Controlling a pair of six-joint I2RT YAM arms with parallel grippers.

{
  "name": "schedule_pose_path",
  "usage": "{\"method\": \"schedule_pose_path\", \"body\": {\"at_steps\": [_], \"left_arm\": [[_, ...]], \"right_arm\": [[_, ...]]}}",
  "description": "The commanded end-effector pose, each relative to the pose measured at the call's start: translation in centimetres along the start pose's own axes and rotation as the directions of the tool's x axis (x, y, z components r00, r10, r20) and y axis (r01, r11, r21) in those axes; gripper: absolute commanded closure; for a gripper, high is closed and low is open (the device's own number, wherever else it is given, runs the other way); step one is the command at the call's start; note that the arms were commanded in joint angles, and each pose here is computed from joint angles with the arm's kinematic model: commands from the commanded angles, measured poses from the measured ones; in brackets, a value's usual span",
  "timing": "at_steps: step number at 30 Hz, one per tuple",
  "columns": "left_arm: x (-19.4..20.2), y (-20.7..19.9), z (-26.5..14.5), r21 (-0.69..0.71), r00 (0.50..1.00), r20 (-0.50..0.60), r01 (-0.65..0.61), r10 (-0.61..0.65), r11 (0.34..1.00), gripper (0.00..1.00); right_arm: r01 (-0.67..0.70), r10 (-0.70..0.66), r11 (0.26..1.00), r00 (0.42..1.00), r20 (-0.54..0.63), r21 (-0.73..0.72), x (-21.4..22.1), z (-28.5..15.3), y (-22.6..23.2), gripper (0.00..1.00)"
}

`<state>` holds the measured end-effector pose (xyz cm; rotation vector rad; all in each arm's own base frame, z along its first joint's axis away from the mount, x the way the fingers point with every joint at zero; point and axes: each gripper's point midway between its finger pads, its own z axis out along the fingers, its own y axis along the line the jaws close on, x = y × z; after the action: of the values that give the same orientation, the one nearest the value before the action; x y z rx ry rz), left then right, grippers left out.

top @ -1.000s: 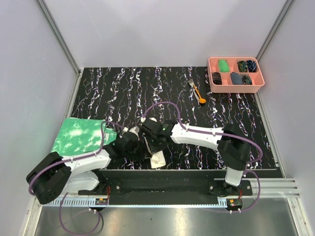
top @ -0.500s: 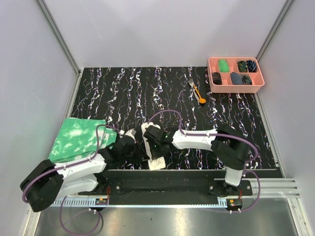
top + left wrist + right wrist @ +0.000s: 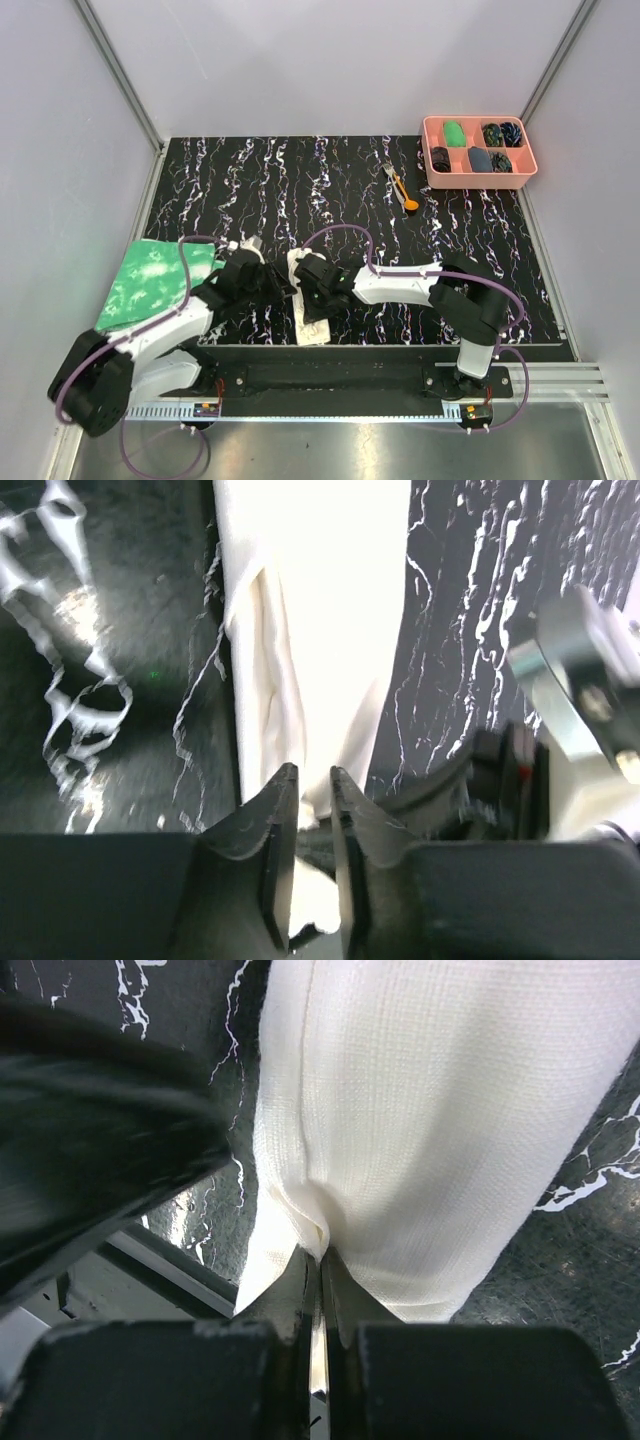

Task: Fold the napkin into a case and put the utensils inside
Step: Smooth out the smaller rectangle-folded napkin at the center of the board, then pick up the smaller rectangle-folded napkin from the center of the board.

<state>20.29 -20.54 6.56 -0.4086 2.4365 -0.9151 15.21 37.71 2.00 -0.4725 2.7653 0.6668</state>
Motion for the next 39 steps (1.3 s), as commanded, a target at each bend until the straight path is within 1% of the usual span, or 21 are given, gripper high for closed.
{"method": "schedule_pose_path", "body": {"at_steps": [1, 3, 7, 9, 11, 12, 15, 16, 17, 19, 20, 22, 23, 26, 29, 33, 39], "left_arm": [[-1.1, -4.1, 1.5, 0.140, 0.997, -0.044, -0.055, 0.062, 0.989, 0.82], [-1.2, -5.0, 1.9, 0.181, 0.997, -0.047, -0.059, 0.069, 0.982, 0.83], [-1.3, -4.4, 2.8, 0.162, 0.996, -0.048, -0.068, 0.077, 0.984, 0.85], [-1.7, -3.8, 3.0, 0.128, 0.996, -0.033, -0.077, 0.082, 0.989, 0.85], [-1.7, -2.1, 3.2, 0.050, 0.995, -0.036, -0.086, 0.088, 0.995, 0.85], [-1.9, -1.7, 3.2, 0.034, 0.996, -0.031, -0.087, 0.088, 0.996, 0.86], [-1.5, 0.2, 3.5, -0.022, 0.994, -0.032, -0.106, 0.105, 0.994, 0.87], [-1.4, 0.7, 3.6, -0.039, 0.993, -0.036, -0.115, 0.114, 0.993, 0.90], [-1.4, 1.2, 3.7, -0.053, 0.992, -0.034, -0.120, 0.118, 0.991, 0.91], [-0.9, 1.9, 3.9, -0.060, 0.992, -0.042, -0.117, 0.115, 0.991, 0.92], [-0.8, 1.9, 4.0, -0.053, 0.993, -0.041, -0.116, 0.114, 0.992, 0.92], [-0.5, 2.4, 4.2, -0.063, 0.992, -0.050, -0.116, 0.113, 0.991, 0.93], [-0.3, 2.8, 4.2, -0.073, 0.993, -0.052, -0.114, 0.110, 0.991, 0.94], [0.1, 3.3, 4.2, -0.073, 0.994, -0.053, -0.105, 0.101, 0.992, 0.94], [0.4, 3.5, 4.2, -0.071, 0.994, -0.057, -0.100, 0.096, 0.992, 0.95], [0.4, 3.6, 4.0, -0.070, 0.994, -0.051, -0.096, 0.092, 0.993, 0.95], [0.3, 3.3, 4.0, -0.061, 0.995, -0.045, -0.092, 0.090, 0.994, 0.95]], "right_arm": [[-0.006, 0.006, 1.000, 1.000, 0.004, 0.017, 0.1, 0.0, -0.7, 0.96], [-0.003, 0.003, 1.000, 1.000, 0.002, 0.015, 0.2, 0.1, -0.6, 0.95], [-0.006, 0.006, 1.000, 1.000, -0.004, 0.006, 0.3, 0.0, -0.5, 0.95], [-0.007, 0.007, 1.000, 1.000, -0.002, 0.004, 0.2, -0.1, -0.5, 0.95], [-0.005, 0.005, 1.000, 1.000, 0.001, 0.002, 0.1, -0.3, -0.4, 0.94], [-0.005, 0.005, 1.000, 1.000, 0.004, -0.001, 0.1, -0.4, -0.4, 0.92], [-0.001, 0.001, 1.000, 1.000, 0.007, -0.007, -0.1, -0.7, -0.3, 0.86], [0.011, -0.011, 1.000, 1.000, 0.006, -0.012, -0.1, -0.8, -0.2, 0.82], [0.012, -0.012, 1.000, 1.000, 0.012, -0.014, -0.3, -1.0, 0.0, 0.76], [0.021, -0.021, 1.000, 0.999, 0.026, -0.022, -0.7, -1.6, 0.3, 0.68], [0.030, -0.029, 0.999, 0.999, 0.036, -0.031, -1.1, -1.9, 0.7, 0.61], [0.042, -0.041, 0.999, 0.998, 0.042, -0.020, -1.5, -2.3, 0.8, 0.58], [0.051, -0.049, 0.998, 0.997, 0.055, -0.031, -2.2, -2.7, 1.5, 0.54], [0.070, -0.069, 0.997, 0.996, 0.054, -0.017, -2.9, -2.9, 1.8, 0.50], [0.089, -0.089, 0.996, 0.995, 0.042, 0.001, -3.3, -2.8, 1.9, 0.50], [0.115, -0.116, 0.993, 0.993, 0.028, 0.032, -3.4, -2.8, 1.6, 0.45], [0.146, -0.145, 0.988, 0.989, -0.020, 0.057, -2.7, -2.0, 1.8, 0.43]]}}
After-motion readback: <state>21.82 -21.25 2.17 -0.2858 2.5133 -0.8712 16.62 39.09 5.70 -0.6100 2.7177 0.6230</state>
